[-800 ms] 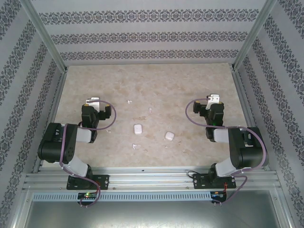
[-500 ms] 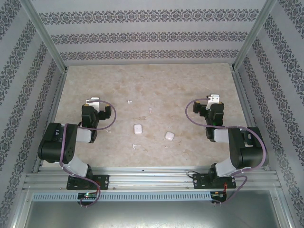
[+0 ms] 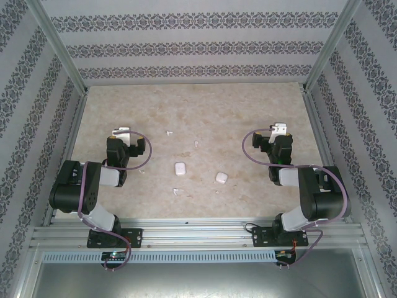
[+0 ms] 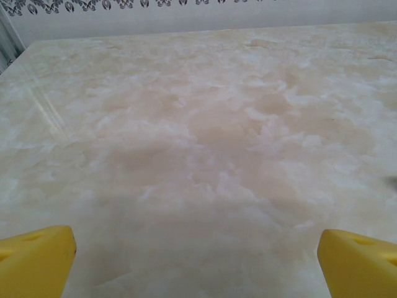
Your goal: Insert wireless bluetooth earbuds into charging case
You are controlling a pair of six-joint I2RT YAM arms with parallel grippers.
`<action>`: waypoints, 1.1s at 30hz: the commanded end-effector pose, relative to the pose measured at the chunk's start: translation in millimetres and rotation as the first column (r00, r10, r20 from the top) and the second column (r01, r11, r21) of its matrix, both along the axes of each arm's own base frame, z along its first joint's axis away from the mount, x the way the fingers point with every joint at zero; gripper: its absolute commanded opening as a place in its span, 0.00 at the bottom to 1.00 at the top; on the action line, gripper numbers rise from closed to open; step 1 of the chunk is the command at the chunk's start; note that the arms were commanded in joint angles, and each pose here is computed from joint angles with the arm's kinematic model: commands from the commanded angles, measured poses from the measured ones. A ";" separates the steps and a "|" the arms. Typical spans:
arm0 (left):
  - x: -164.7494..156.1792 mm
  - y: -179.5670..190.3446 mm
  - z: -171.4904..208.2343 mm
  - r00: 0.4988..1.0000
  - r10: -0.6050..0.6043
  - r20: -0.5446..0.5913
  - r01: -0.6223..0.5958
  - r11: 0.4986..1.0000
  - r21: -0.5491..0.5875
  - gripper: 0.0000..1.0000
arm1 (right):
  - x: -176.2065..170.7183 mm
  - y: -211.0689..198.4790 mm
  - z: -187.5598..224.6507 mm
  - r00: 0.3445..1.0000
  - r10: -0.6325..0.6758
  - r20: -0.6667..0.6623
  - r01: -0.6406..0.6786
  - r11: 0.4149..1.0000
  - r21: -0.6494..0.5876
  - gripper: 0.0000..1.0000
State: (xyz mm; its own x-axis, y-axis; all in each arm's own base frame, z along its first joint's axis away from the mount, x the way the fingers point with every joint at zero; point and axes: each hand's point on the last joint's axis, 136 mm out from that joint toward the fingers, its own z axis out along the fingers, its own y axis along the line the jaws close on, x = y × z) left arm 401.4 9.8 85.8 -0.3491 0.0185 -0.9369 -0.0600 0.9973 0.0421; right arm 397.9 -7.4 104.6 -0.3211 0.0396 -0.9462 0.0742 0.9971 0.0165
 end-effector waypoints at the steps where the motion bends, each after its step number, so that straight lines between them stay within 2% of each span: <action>1: -1.2 2.9 1.5 1.000 0.009 0.006 -0.009 1.000 -0.016 1.00 | -1.1 4.3 0.2 1.000 0.021 0.011 -0.021 1.000 -0.010 0.98; 21: -1.4 2.9 1.8 1.000 0.009 0.007 -0.009 1.000 -0.017 1.00 | -1.4 3.9 0.5 1.000 0.021 0.013 -0.021 1.000 -0.007 0.98; 26: -4.8 13.7 9.1 0.997 0.077 0.021 -0.076 0.997 -0.019 1.00 | -1.5 0.8 16.3 1.000 -0.023 0.017 0.024 0.999 -0.034 0.98; 30: -2.7 21.5 21.1 0.990 0.128 -0.052 -0.129 0.991 -0.017 1.00 | -7.3 2.6 28.5 0.989 -0.037 -0.140 0.039 0.999 0.012 0.98; 33: -2.7 24.7 32.1 0.982 0.159 -0.102 -0.163 0.986 -0.036 1.00 | -16.8 8.7 37.0 0.977 -0.038 -0.209 0.051 0.997 0.058 0.98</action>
